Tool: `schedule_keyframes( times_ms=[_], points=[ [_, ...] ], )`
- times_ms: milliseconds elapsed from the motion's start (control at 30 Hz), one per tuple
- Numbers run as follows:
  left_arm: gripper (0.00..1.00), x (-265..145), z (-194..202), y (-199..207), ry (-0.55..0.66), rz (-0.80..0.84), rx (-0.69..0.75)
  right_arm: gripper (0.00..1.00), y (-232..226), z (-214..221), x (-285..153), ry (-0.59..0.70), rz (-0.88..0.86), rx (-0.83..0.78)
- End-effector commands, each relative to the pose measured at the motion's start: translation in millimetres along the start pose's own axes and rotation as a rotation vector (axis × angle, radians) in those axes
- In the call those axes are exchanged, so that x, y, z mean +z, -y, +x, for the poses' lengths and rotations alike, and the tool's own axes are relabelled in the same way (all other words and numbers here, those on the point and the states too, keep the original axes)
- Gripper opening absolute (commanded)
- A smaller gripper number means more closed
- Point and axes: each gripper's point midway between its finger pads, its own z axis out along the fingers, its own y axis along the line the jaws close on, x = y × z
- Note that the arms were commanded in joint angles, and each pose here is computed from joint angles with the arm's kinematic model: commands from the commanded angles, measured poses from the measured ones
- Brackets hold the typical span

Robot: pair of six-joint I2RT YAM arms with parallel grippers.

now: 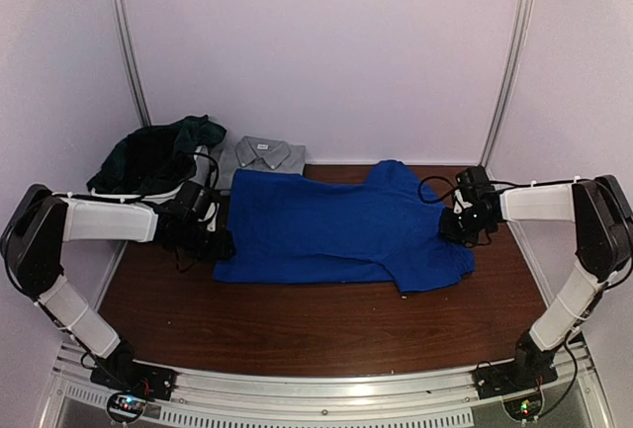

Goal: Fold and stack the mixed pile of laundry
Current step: Fold the flattened T-shirt at the center of the board.

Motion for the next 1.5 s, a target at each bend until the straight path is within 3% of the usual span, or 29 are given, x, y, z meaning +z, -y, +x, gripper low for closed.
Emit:
schedule_keyframes(
  times_ms=[0,100,200,267,467,667,867,1467],
  points=[
    [0.57,-25.7,-31.2,20.6,0.130,0.071,0.050,0.28,-12.3,-24.5,-19.6,0.039,-0.057,-0.035],
    [0.62,-47.0,-46.5,56.8,0.197,0.136,0.167,0.55,-17.1,-28.8,-51.0,0.084,-0.091,-0.055],
    [0.63,-59.8,-50.7,107.8,0.215,0.278,0.252,0.60,-20.6,-17.9,-76.8,0.086,-0.139,-0.066],
    [0.62,-63.2,-46.4,147.4,0.222,0.389,0.292,0.60,-20.2,-2.5,-86.9,0.060,-0.168,-0.051],
    [0.55,-52.5,-11.3,273.9,0.176,0.655,0.366,0.44,-1.6,60.0,-86.0,-0.084,-0.184,0.044],
    [0.49,-22.2,29.3,354.4,0.089,0.776,0.408,0.39,36.8,91.8,-76.6,-0.102,-0.050,0.103],
    [0.47,7.9,56.4,384.5,0.012,0.843,0.391,0.39,56.8,99.0,-59.4,-0.076,0.024,0.143],
    [0.50,71.5,92.9,408.1,-0.072,0.839,0.332,0.33,52.0,86.0,-31.1,-0.058,0.010,0.089]
  ],
)
